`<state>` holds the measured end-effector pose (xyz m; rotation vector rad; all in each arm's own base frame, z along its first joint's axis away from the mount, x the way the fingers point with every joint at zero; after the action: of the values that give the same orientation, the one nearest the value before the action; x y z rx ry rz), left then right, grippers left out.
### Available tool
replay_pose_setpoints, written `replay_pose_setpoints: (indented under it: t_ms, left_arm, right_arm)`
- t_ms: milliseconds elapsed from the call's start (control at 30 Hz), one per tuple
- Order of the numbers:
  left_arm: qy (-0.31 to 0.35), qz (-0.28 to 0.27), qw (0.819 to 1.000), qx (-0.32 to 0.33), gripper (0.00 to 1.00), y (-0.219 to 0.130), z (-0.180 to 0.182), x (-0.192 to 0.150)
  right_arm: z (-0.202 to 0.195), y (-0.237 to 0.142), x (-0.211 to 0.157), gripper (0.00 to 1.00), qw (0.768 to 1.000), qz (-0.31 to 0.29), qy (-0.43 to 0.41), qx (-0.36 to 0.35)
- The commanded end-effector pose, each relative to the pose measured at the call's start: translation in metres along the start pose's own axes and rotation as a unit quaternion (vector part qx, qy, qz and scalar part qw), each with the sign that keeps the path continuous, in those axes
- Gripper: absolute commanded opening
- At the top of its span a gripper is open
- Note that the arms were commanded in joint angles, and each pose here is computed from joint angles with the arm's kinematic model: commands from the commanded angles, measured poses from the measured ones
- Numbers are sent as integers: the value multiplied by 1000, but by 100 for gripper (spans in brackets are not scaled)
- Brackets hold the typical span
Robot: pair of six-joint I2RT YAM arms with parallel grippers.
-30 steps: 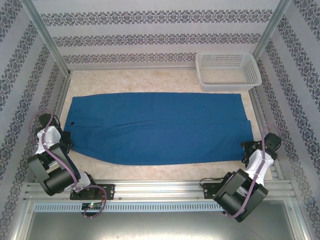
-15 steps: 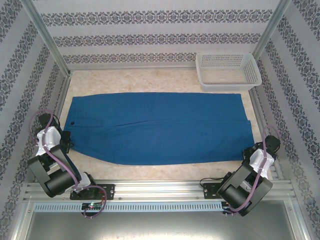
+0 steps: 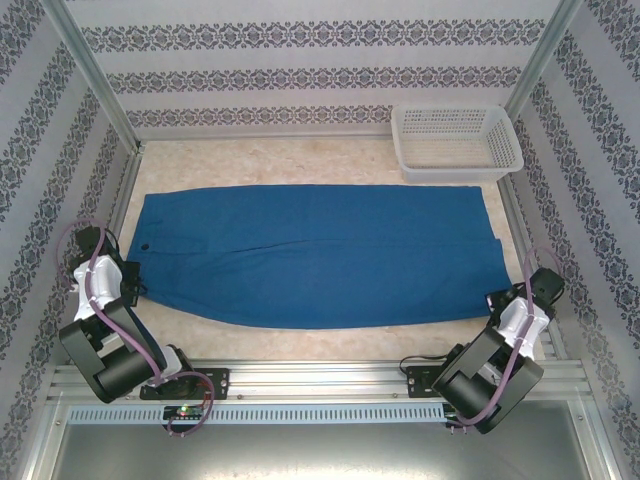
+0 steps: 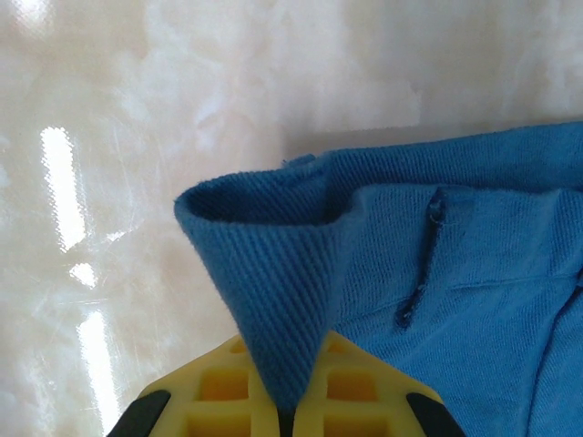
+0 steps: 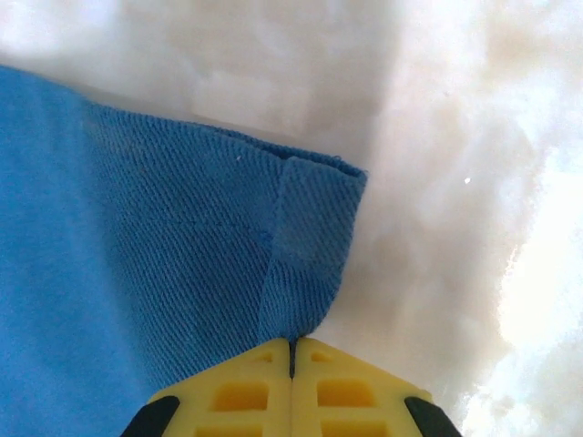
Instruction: Roll up the long pants
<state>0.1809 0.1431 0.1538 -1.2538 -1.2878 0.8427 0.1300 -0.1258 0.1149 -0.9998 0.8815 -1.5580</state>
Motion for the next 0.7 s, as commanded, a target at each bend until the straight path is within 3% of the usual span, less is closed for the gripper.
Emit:
replay_pose_setpoints:
  t_ms: [0, 400, 667]
  left_arm:
    - [-4, 3, 1000, 10, 0, -8, 6, -2]
    - [-25, 4, 999, -33, 0, -16, -8, 6]
    - [-3, -30, 995, -100, 0, -49, -35, 28]
  right_arm:
    - [17, -23, 9, 0, 999, -18, -12, 40]
    - [55, -47, 11, 0, 995, 1, -15, 98]
    - [127, -62, -3, 0, 986, 4, -95, 136]
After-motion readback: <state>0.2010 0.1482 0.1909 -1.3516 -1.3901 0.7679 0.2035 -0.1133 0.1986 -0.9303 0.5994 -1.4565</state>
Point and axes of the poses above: each hand's point on the last joint's axis, 136 mm out from that joint toward the fingers, its own y axis out along the fingers, its own z axis along the line the jaws close on, x = y × z, the point moved 9 cm from there along -y, back along the fingers, and after that the axes turned 14 degrees about y, right-handed, at the moved point
